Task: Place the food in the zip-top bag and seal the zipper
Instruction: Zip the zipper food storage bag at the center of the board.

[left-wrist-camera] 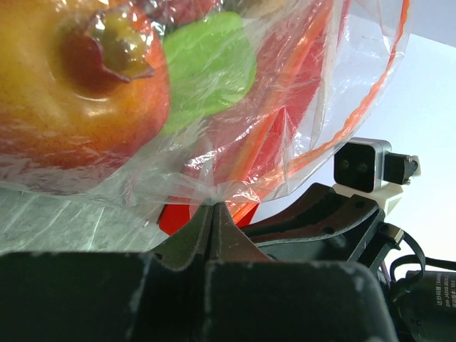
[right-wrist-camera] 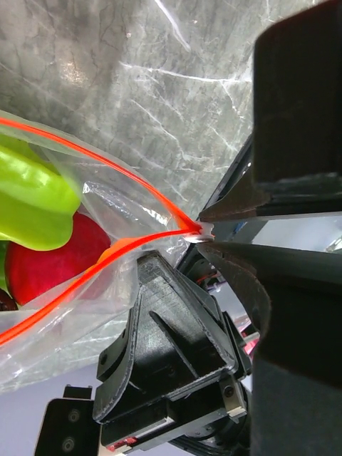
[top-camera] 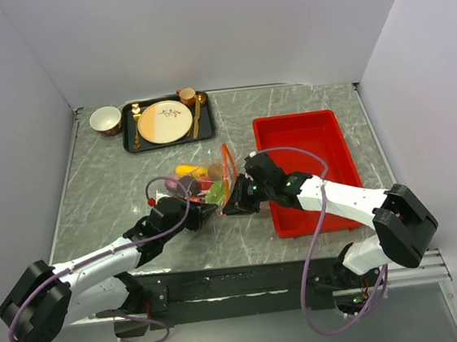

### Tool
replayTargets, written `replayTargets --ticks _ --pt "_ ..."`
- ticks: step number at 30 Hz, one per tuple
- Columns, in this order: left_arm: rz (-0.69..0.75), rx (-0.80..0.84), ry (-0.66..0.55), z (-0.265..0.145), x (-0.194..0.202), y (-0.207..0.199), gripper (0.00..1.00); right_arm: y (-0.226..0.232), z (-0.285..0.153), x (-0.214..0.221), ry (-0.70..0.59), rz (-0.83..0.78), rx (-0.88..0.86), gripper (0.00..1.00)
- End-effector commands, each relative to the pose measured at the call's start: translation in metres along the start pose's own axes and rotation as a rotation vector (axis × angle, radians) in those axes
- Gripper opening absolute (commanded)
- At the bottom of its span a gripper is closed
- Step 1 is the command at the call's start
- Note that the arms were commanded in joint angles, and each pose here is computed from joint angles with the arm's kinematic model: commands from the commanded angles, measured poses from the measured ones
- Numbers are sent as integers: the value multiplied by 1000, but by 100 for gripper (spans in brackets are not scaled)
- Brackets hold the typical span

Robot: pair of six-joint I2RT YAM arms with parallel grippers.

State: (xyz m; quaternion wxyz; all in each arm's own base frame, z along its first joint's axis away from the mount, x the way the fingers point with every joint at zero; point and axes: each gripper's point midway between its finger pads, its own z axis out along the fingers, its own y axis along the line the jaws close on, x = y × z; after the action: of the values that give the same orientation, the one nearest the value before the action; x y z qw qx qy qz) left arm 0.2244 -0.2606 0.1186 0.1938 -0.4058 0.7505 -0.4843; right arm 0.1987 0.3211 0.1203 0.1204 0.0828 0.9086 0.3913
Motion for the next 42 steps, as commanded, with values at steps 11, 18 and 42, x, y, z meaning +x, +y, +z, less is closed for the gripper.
replayTargets --ticks 11,18,42 --pt "-10 91 47 -1 10 -30 1 26 -3 -8 -16 -27 -73 37" --pt "-15 91 58 0 12 -27 1 26 -3 -8 -18 -32 -69 24" --pt "-30 89 76 0 14 -24 1 19 -1 -10 -27 -20 -50 20"
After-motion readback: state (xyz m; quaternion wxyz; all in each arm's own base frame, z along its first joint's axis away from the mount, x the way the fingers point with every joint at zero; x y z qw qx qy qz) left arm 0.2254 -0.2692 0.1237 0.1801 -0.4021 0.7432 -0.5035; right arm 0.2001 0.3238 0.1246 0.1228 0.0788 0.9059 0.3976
